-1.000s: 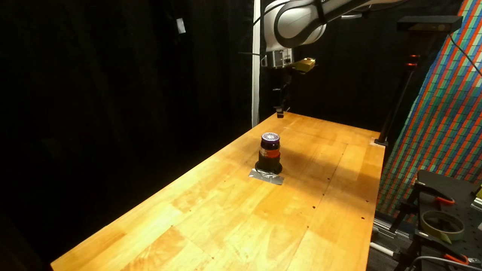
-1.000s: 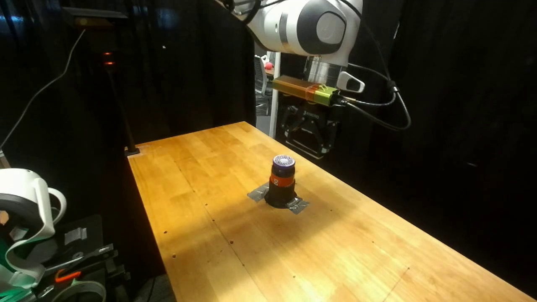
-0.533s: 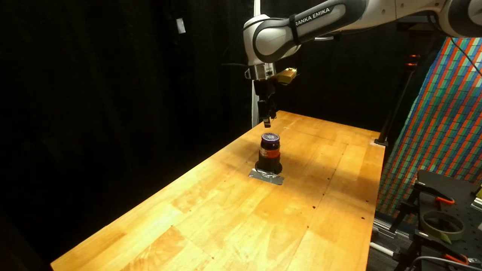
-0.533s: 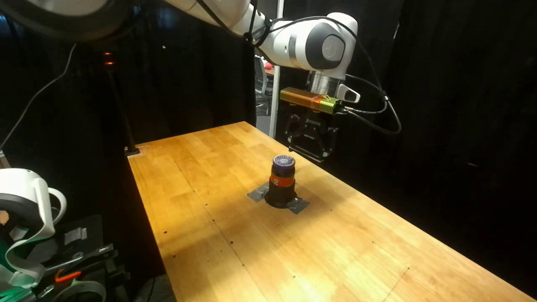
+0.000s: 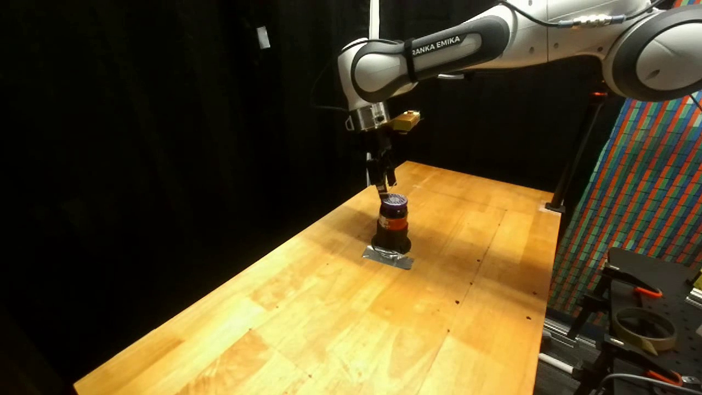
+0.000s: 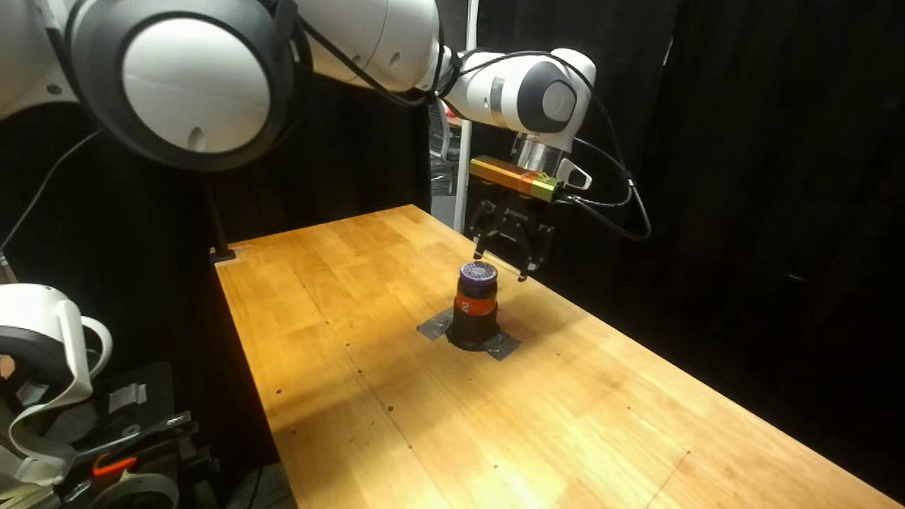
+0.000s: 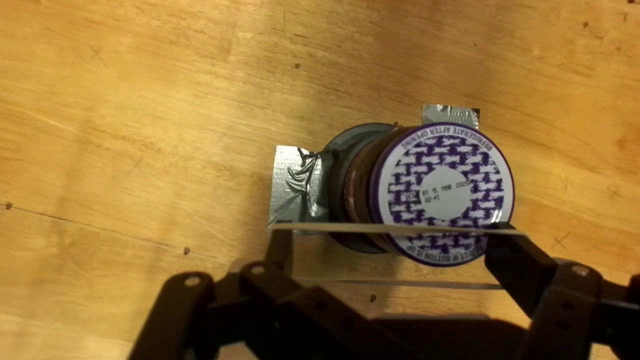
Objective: Put the rubber band around the base of the cup
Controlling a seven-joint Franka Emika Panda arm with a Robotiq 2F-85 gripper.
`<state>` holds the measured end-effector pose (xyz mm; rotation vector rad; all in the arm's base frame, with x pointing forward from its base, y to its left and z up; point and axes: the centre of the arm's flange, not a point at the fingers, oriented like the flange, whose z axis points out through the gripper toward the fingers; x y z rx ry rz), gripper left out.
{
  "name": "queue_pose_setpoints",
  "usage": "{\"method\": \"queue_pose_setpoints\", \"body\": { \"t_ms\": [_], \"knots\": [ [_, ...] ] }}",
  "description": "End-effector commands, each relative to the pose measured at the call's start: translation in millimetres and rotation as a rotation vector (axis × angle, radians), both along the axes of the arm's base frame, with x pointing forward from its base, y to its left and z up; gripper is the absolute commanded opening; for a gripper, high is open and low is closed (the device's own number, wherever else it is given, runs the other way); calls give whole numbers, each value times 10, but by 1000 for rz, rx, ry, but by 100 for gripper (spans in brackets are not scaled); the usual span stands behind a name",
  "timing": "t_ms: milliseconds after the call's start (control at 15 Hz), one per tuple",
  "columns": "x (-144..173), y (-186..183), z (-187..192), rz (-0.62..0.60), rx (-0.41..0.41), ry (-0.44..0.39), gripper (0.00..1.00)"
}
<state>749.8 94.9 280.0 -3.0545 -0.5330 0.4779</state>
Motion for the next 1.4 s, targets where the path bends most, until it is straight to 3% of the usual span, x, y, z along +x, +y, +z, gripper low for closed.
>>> {"method": "queue_pose_setpoints", "body": {
  "t_ms": [0,733,1333],
  "knots": [
    [388,181,-12,20,24,7,100],
    [63,72,-185,16,11,111,100],
    [-232,-117,-266,-29,60,152,100]
  ]
}}
